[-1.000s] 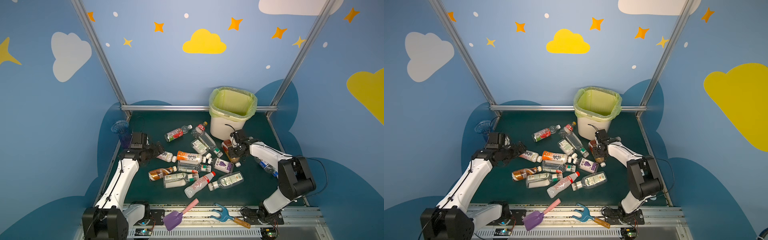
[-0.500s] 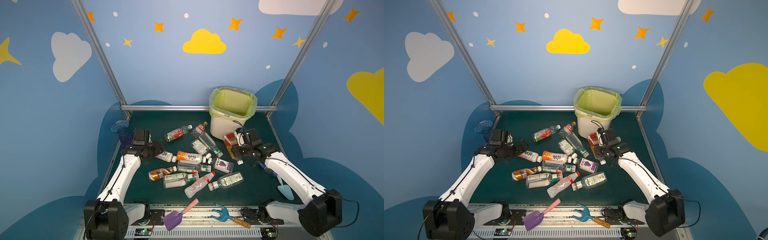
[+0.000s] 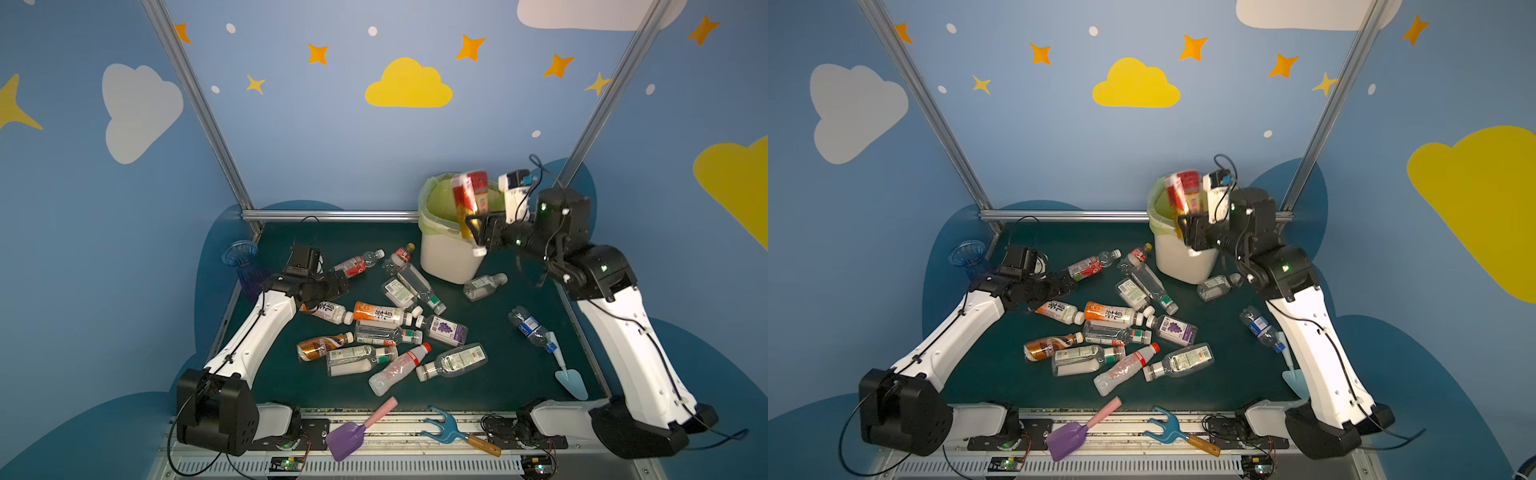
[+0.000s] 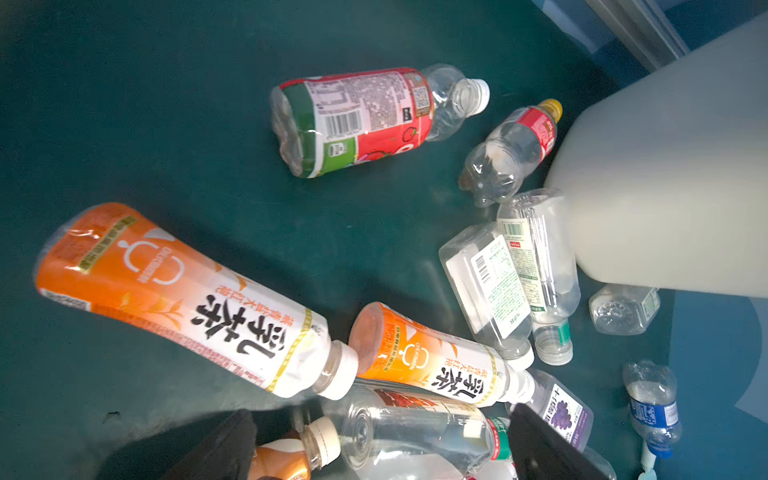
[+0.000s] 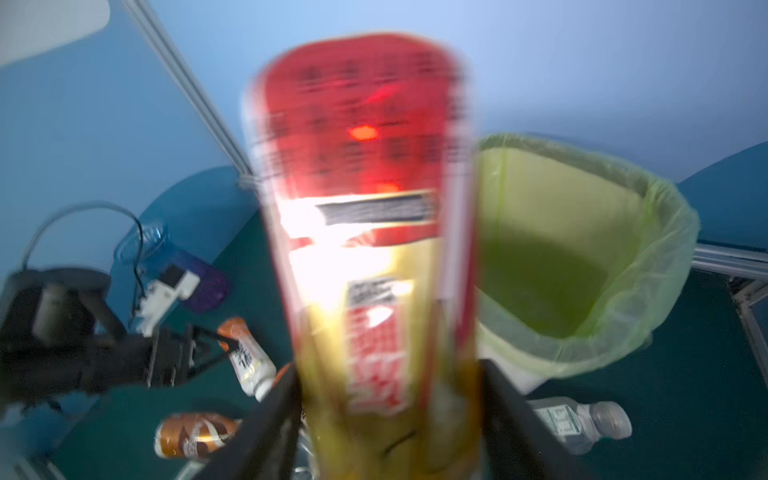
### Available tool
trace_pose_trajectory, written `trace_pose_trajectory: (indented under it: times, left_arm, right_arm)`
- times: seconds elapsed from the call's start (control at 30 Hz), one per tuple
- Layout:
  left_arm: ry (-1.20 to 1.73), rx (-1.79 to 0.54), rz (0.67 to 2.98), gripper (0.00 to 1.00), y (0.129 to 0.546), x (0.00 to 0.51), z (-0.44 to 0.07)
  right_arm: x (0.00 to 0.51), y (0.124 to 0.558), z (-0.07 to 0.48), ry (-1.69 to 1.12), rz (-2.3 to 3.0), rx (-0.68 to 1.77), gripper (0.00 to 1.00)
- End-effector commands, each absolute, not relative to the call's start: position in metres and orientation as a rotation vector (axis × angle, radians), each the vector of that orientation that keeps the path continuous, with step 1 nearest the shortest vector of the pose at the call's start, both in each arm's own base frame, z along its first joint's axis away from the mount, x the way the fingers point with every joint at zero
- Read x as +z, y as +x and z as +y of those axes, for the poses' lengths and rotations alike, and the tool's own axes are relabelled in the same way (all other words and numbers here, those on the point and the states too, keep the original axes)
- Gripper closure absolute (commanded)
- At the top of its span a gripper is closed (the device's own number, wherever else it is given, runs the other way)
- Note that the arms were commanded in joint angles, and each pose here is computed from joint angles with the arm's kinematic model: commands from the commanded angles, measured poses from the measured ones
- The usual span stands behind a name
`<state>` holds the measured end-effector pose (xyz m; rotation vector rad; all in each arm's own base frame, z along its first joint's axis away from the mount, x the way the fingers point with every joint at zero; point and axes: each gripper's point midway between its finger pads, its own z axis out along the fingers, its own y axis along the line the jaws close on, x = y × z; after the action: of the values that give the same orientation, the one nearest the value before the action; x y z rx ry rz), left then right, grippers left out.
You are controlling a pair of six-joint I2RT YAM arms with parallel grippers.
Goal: Throw the plastic bottles in the bin
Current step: 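Carry the red-and-gold bottle over the bin and open right gripper, then withdraw right arm from bin while left gripper reaches to white red-capped bottle, then grasp the white red-capped bottle with the left gripper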
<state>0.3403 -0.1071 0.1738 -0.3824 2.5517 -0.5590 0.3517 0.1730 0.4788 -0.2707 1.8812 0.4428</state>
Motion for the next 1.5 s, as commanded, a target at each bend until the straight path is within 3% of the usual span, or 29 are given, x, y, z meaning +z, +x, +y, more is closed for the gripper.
trace_pose_trajectory:
  times: [0.0, 0.17, 0.4, 0.67, 0.83, 1.03, 1.47]
  left_arm:
    - [-0.351, -0.566, 2.545, 0.04, 0.34, 0.18, -0.12]
    - [-0.31, -0.589, 2.554, 0.05, 0.327, 0.182, -0.137]
    - [-0.282, -0.56, 2.583, 0.13, 0.304, 0.174, -0.144]
    - [-0.173, -0.562, 2.679, 0.19, 0.284, 0.154, -0.167]
    - [0.082, -0.599, 2.726, 0.2, 0.263, 0.15, -0.2]
    - [0.434, -0.576, 2.778, 0.26, 0.223, 0.148, -0.232]
    - [0.762, -0.465, 2.938, 0.34, 0.169, 0.11, -0.253]
  right_arm:
    - [0.446, 0.402, 0.163, -0.214, 2.022, 0.341, 0.13]
    - [0.446, 0.41, 0.116, -0.032, 2.027, 0.286, 0.1]
    - [0.426, 0.342, 0.083, 0.024, 2.028, 0.334, 0.11]
    - [0.311, 0.26, 0.09, -0.075, 2.361, 0.402, 0.12]
    - [0.257, 0.232, 0.099, -0.073, 2.51, 0.471, 0.14]
    - [0.23, 0.229, 0.114, -0.055, 2.555, 0.55, 0.15]
    - [0.21, 0.245, 0.128, -0.051, 2.629, 0.609, 0.22]
